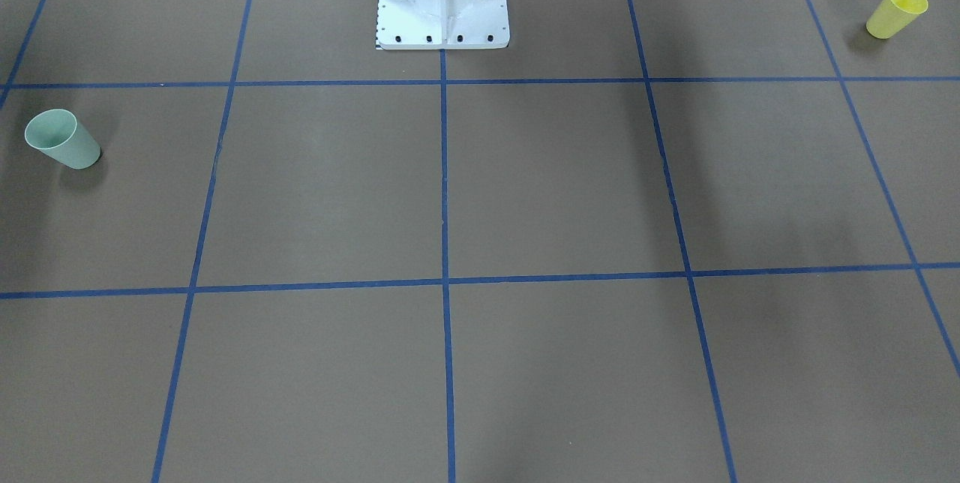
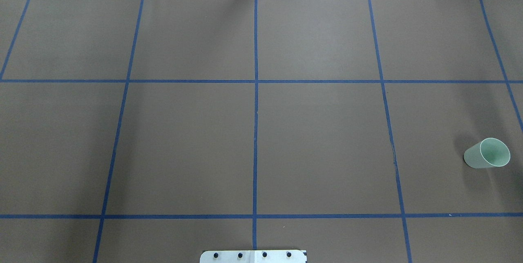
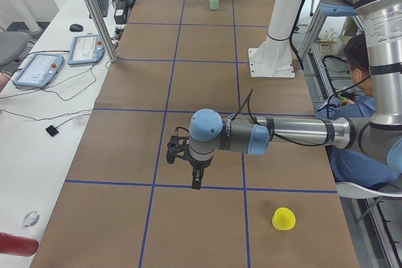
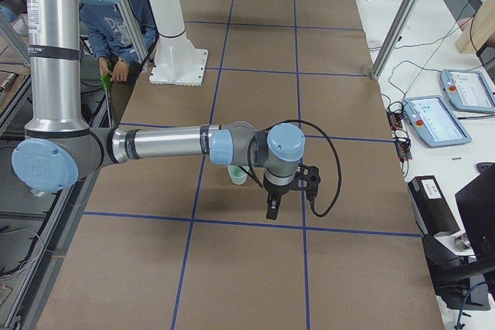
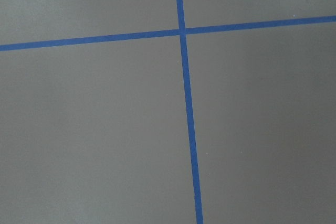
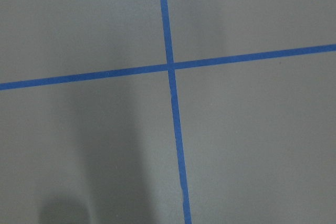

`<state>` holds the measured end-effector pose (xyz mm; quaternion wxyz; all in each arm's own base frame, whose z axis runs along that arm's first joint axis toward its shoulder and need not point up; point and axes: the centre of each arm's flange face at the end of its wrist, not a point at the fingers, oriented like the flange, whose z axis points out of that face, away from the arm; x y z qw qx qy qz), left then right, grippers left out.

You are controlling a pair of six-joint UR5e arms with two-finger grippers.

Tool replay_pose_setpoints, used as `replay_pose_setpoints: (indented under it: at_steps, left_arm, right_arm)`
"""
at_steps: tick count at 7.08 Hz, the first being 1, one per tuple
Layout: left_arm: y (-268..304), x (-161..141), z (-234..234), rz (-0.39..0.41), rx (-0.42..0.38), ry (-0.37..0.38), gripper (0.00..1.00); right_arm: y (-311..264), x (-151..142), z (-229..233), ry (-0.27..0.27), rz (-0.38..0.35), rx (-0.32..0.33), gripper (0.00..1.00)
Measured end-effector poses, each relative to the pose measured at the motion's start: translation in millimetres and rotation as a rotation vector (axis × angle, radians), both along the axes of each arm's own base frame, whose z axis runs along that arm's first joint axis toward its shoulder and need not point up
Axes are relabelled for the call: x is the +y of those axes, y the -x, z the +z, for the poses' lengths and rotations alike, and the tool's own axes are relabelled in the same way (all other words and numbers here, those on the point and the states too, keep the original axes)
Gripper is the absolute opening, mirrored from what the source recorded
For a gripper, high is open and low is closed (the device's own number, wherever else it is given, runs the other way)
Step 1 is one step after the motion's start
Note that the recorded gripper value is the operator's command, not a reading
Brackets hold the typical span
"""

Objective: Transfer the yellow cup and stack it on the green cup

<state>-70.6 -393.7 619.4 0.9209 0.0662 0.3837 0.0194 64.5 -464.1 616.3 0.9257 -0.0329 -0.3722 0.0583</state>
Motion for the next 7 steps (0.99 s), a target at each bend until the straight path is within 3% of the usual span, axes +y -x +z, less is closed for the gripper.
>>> replay_pose_setpoints:
  at_steps: [3, 7]
  left_arm:
    - [0, 2, -2, 0.0, 0.001, -0.002, 1.0]
    - [-1, 11, 0, 0.004, 0.004, -0.017, 1.0]
  right_arm:
    - [-1, 22, 1, 0.044, -0.01, 0.027, 1.0]
    - [-1, 22, -4, 0.041, -0.009, 0.026, 1.0]
